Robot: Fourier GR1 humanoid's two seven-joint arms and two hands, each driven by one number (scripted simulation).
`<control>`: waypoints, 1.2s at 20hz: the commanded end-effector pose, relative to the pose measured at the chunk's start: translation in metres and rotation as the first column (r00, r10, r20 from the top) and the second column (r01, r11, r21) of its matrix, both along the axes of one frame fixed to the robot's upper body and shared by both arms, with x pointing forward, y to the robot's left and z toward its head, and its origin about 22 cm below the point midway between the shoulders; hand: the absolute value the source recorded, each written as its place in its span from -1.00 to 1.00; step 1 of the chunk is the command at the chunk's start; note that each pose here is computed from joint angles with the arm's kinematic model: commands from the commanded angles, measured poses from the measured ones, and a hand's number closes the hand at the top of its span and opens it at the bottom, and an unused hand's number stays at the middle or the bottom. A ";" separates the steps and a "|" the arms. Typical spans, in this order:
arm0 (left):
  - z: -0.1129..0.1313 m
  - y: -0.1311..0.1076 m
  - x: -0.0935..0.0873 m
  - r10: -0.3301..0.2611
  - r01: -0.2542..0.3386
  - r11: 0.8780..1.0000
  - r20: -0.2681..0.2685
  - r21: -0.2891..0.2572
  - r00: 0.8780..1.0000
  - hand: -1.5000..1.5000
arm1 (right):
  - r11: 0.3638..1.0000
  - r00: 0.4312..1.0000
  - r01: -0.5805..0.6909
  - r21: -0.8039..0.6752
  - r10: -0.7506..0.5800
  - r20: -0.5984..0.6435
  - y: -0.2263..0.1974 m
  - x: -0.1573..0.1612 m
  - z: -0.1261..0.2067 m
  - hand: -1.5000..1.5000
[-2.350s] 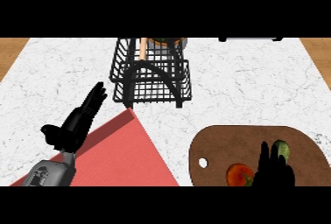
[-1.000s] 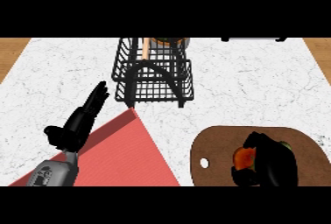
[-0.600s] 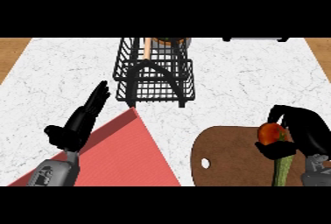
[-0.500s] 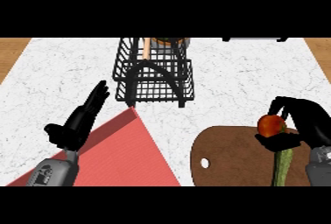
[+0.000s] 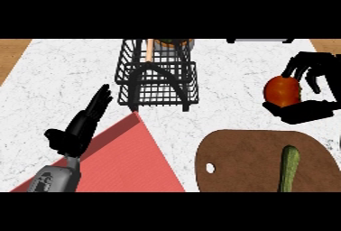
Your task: Pick the tomato from the cutting board and place it in the tiered basket
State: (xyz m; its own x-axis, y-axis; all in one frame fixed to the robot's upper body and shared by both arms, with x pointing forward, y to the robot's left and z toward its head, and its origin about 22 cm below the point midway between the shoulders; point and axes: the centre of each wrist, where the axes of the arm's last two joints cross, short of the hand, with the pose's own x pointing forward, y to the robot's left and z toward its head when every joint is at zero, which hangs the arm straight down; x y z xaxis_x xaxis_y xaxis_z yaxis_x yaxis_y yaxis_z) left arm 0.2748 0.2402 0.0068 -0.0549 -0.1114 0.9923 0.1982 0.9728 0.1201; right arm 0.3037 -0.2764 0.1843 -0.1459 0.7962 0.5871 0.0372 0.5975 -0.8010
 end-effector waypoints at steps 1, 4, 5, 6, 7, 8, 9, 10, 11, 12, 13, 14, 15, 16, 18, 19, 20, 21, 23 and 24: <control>-0.014 -0.001 -0.001 0.020 -0.021 1.000 -0.074 -0.004 0.997 0.00 | 0.999 0.999 -0.049 0.017 0.049 0.024 0.035 0.010 0.051 1.00; -0.034 0.000 -0.011 0.003 -0.006 1.000 -0.080 -0.030 0.997 0.00 | 0.996 0.998 -0.061 0.070 0.061 0.011 0.054 0.019 0.076 1.00; -0.024 0.000 -0.009 0.002 -0.004 1.000 -0.085 -0.019 0.996 0.00 | 0.996 0.999 -0.050 0.074 0.049 0.022 0.074 0.017 0.087 1.00; -0.023 -0.010 0.006 -0.001 0.001 1.000 -0.078 -0.006 0.997 0.00 | 0.995 0.997 -0.071 0.073 0.069 0.032 0.094 0.027 0.097 1.00; -0.024 -0.008 -0.013 -0.012 0.010 1.000 -0.072 -0.026 0.997 0.00 | 0.995 0.999 -0.038 0.092 0.036 0.026 0.097 0.032 0.111 1.00; -0.024 -0.016 -0.019 -0.015 0.014 1.000 -0.072 -0.012 0.997 0.00 | 0.994 0.999 -0.046 0.098 0.045 0.014 0.092 0.036 0.113 1.00; -0.029 -0.025 -0.007 -0.028 0.026 0.999 -0.072 -0.020 0.997 0.00 | 0.996 0.999 -0.046 0.080 0.045 0.004 0.116 0.045 0.121 1.00; -0.026 -0.013 -0.008 -0.006 0.007 1.000 -0.066 0.013 0.998 0.00 | 0.996 0.999 -0.040 0.077 0.040 -0.002 0.128 0.044 0.106 1.00; -0.019 -0.021 -0.004 -0.031 0.030 0.999 -0.055 -0.019 0.998 0.00 | 0.995 0.998 -0.045 0.087 0.048 -0.032 0.137 0.056 0.122 1.00; -0.018 -0.031 0.004 -0.019 0.019 1.000 -0.069 -0.004 0.997 0.00 | 0.993 0.998 -0.052 0.108 0.055 -0.031 0.143 0.059 0.133 1.00; -0.024 -0.021 0.002 -0.015 0.015 1.000 -0.066 0.003 0.998 0.00 | 0.991 0.998 -0.055 0.121 0.059 -0.030 0.151 0.067 0.131 1.00; -0.020 -0.018 -0.015 -0.033 0.032 0.999 -0.070 -0.009 0.997 0.00 | 0.991 0.998 -0.037 0.125 0.044 -0.053 0.152 0.075 0.120 1.00; -0.017 -0.009 0.005 0.008 -0.009 1.000 -0.054 -0.021 0.998 0.00 | 0.991 0.998 -0.047 0.128 0.052 -0.038 0.157 0.082 0.127 1.00; -0.022 -0.016 0.001 -0.010 0.008 1.000 -0.075 -0.018 0.997 0.00 | 0.992 0.998 -0.039 0.120 0.044 -0.040 0.174 0.080 0.131 1.00; -0.019 -0.009 -0.007 -0.022 0.021 0.999 -0.060 -0.027 0.998 0.00 | 0.993 0.996 -0.071 0.095 0.075 -0.040 0.185 0.088 0.139 1.00; -0.008 -0.005 0.000 -0.004 0.003 1.000 -0.058 -0.017 0.998 0.00 | 0.994 0.992 -0.081 0.077 0.088 -0.094 0.189 0.094 0.114 1.00; -0.016 -0.020 -0.004 -0.041 0.040 0.999 -0.066 -0.010 0.997 0.00 | 0.994 0.992 -0.078 0.071 0.084 -0.091 0.204 0.098 0.108 1.00; -0.016 -0.027 -0.011 -0.036 0.036 0.999 -0.067 -0.007 0.997 0.00 | 0.992 0.988 -0.101 0.071 0.108 -0.107 0.212 0.098 0.121 1.00; -0.027 -0.019 -0.013 -0.004 0.003 1.000 -0.067 -0.009 0.998 0.00 | 0.991 0.986 -0.107 0.079 0.116 -0.119 0.228 0.101 0.099 1.00; -0.021 -0.012 -0.006 -0.030 0.030 1.000 -0.044 -0.005 0.999 0.00 | 0.991 0.986 -0.113 0.068 0.121 -0.118 0.232 0.111 0.106 1.00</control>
